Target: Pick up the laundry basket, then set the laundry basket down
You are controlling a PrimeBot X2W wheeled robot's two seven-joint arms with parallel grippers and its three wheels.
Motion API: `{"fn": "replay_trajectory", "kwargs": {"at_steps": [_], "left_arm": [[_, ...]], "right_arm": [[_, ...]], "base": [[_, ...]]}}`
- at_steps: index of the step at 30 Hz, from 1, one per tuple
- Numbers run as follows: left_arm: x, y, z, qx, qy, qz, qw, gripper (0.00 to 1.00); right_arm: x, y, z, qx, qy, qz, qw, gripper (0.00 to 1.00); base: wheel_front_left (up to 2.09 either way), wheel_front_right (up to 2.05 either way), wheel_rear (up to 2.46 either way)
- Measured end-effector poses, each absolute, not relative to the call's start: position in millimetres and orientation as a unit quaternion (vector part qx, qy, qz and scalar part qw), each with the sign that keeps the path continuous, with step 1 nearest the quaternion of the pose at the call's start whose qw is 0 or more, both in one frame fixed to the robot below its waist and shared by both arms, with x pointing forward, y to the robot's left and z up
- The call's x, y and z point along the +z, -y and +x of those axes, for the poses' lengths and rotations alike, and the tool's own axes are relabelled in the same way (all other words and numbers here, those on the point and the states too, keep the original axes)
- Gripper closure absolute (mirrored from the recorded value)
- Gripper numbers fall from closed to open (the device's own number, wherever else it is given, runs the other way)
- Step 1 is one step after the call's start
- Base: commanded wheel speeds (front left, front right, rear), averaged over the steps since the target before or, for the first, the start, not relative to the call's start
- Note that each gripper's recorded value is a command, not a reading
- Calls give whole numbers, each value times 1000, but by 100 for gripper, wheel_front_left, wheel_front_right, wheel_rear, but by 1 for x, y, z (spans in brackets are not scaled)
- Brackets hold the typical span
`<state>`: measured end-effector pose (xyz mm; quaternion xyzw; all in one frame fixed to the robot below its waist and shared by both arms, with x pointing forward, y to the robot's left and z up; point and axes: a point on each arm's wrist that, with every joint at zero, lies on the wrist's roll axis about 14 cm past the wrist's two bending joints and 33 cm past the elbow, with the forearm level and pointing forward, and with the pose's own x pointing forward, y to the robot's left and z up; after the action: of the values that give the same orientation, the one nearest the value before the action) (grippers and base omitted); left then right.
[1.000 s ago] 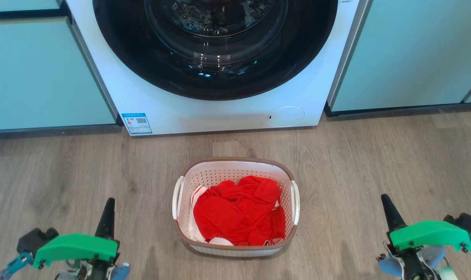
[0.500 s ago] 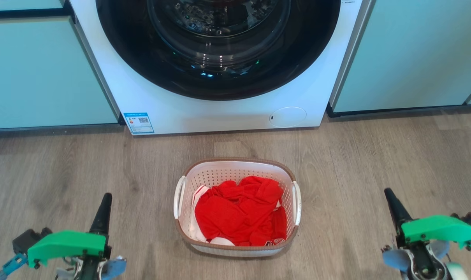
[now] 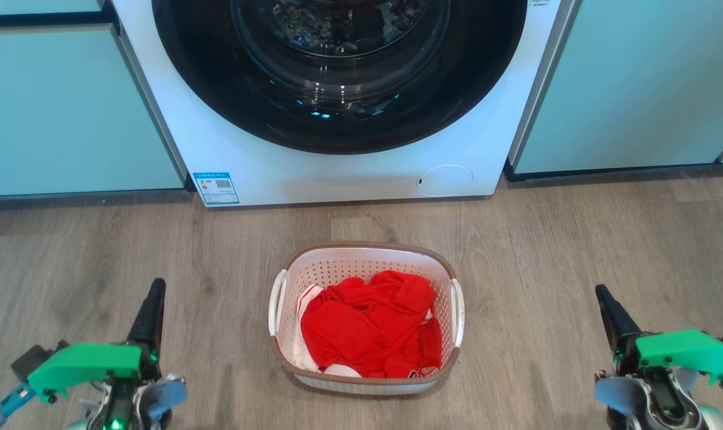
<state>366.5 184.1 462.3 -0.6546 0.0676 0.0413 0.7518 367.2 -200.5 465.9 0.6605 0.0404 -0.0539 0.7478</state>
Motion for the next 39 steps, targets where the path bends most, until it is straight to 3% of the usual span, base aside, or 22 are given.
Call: {"fn": "replay_trajectory", "kwargs": {"at_steps": [13, 39], "left_arm": [[474, -187, 372, 26, -46, -707, 705, 100], [474, -191, 372, 29, -42, -708, 704, 100]], "right_arm": [[472, 205, 370, -49, -28, 710, 702, 100], [477, 206, 374, -43, -23, 711, 702, 100]], "base": [[0, 0, 0], [0, 0, 0]]}}
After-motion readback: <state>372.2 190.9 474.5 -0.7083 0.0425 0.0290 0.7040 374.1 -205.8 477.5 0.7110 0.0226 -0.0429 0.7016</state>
